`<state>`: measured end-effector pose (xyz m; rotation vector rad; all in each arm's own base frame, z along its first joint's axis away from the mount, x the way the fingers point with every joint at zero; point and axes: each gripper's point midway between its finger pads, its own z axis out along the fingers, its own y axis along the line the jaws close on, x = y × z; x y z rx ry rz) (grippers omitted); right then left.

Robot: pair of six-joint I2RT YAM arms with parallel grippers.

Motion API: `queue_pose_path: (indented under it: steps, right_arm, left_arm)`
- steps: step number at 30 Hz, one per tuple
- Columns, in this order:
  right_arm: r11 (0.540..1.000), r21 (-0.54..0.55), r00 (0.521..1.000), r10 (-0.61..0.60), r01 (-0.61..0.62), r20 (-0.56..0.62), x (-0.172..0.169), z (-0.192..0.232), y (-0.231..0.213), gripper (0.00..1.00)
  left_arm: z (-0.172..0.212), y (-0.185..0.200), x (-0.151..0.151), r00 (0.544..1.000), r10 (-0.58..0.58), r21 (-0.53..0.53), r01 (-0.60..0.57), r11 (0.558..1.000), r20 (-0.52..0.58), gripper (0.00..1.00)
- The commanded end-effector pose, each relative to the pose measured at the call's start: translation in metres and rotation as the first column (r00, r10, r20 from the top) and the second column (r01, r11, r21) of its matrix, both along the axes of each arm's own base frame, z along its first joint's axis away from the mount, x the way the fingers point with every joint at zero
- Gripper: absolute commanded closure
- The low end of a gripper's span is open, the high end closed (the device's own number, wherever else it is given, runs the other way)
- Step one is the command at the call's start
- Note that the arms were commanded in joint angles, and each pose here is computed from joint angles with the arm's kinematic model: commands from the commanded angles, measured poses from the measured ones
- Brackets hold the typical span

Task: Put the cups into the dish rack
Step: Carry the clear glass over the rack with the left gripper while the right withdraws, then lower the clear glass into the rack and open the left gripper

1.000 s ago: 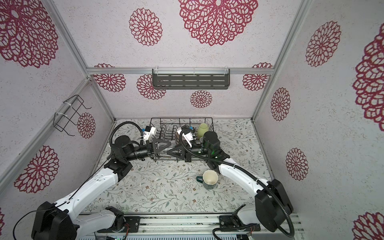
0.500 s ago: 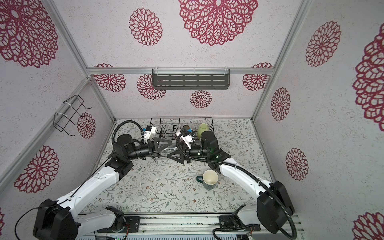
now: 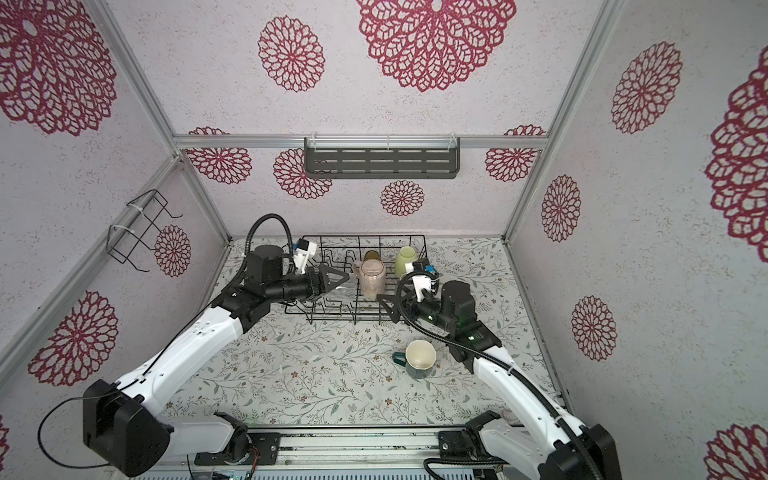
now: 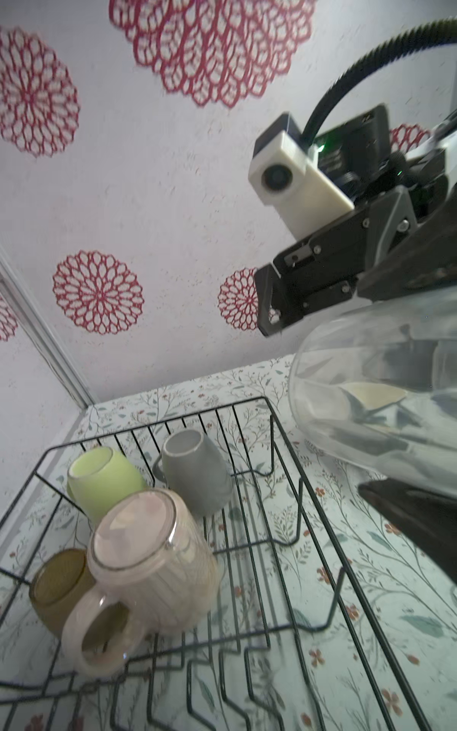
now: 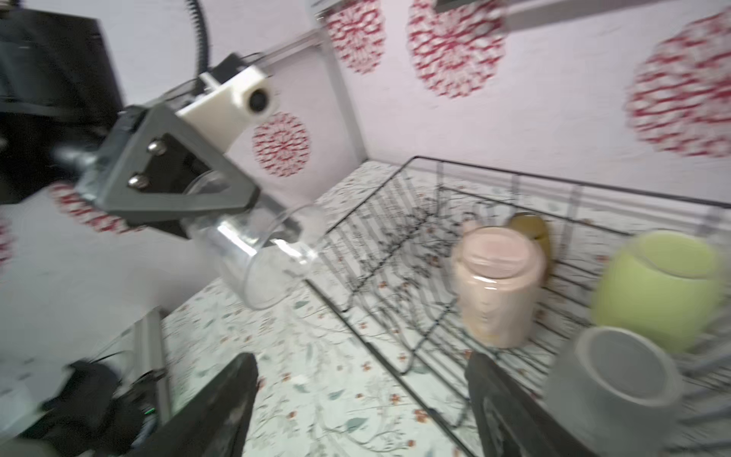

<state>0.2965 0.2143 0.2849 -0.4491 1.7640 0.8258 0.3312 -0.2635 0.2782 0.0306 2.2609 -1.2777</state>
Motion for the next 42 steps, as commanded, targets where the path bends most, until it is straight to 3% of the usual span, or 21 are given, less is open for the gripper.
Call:
queue_pose_path:
  steps: [1, 6, 14, 19, 25, 27, 32, 37, 42]
  right_arm:
    - [0.921, -0.074, 0.924, -0.381, 0.382, 0.025, 0.029, -0.006, -0.062, 0.01]
    - [0.822, -0.107, 0.826, -0.563, 0.559, -0.018, 0.036, -0.021, -0.099, 0.01]
    - [0.728, -0.108, 0.729, -0.683, 0.677, -0.032, 0.039, -0.029, -0.129, 0.01]
    - [0.726, -0.088, 0.727, -0.686, 0.682, -0.034, 0.039, -0.029, -0.132, 0.01]
    - [0.727, -0.115, 0.729, -0.684, 0.677, -0.033, 0.039, -0.033, -0.132, 0.01]
    - [0.724, -0.117, 0.726, -0.687, 0.68, -0.036, 0.038, -0.035, -0.134, 0.01]
    - [0.722, -0.13, 0.725, -0.688, 0.68, -0.026, 0.036, -0.04, -0.137, 0.01]
    - [0.718, -0.147, 0.722, -0.691, 0.68, -0.034, 0.034, -0.047, -0.139, 0.01]
    - [0.72, -0.146, 0.722, -0.69, 0.678, -0.049, 0.033, -0.052, -0.139, 0.01]
  left_arm:
    - [-0.023, 0.005, 0.002, 1.0, 0.006, 0.215, -0.012, 0.977, 0.029, 0.4]
    - [-0.049, 0.001, 0.015, 1.0, 0.015, 0.404, -0.015, 0.915, 0.004, 0.4]
    - [-0.085, -0.005, 0.045, 0.998, 0.043, 0.589, -0.007, 0.808, -0.047, 0.4]
    - [-0.088, -0.022, 0.067, 0.999, 0.041, 0.58, -0.024, 0.815, -0.016, 0.4]
    - [-0.106, -0.04, 0.081, 0.999, 0.047, 0.612, -0.027, 0.79, -0.016, 0.41]
    - [-0.13, -0.043, 0.083, 0.997, 0.051, 0.64, -0.002, 0.768, -0.058, 0.42]
    - [-0.148, -0.038, 0.092, 0.994, 0.102, 0.694, -0.046, 0.719, -0.04, 0.43]
    - [-0.164, -0.051, 0.091, 0.993, 0.104, 0.688, -0.037, 0.725, -0.056, 0.43]
    - [-0.177, -0.058, 0.086, 0.992, 0.089, 0.697, -0.005, 0.717, -0.084, 0.36]
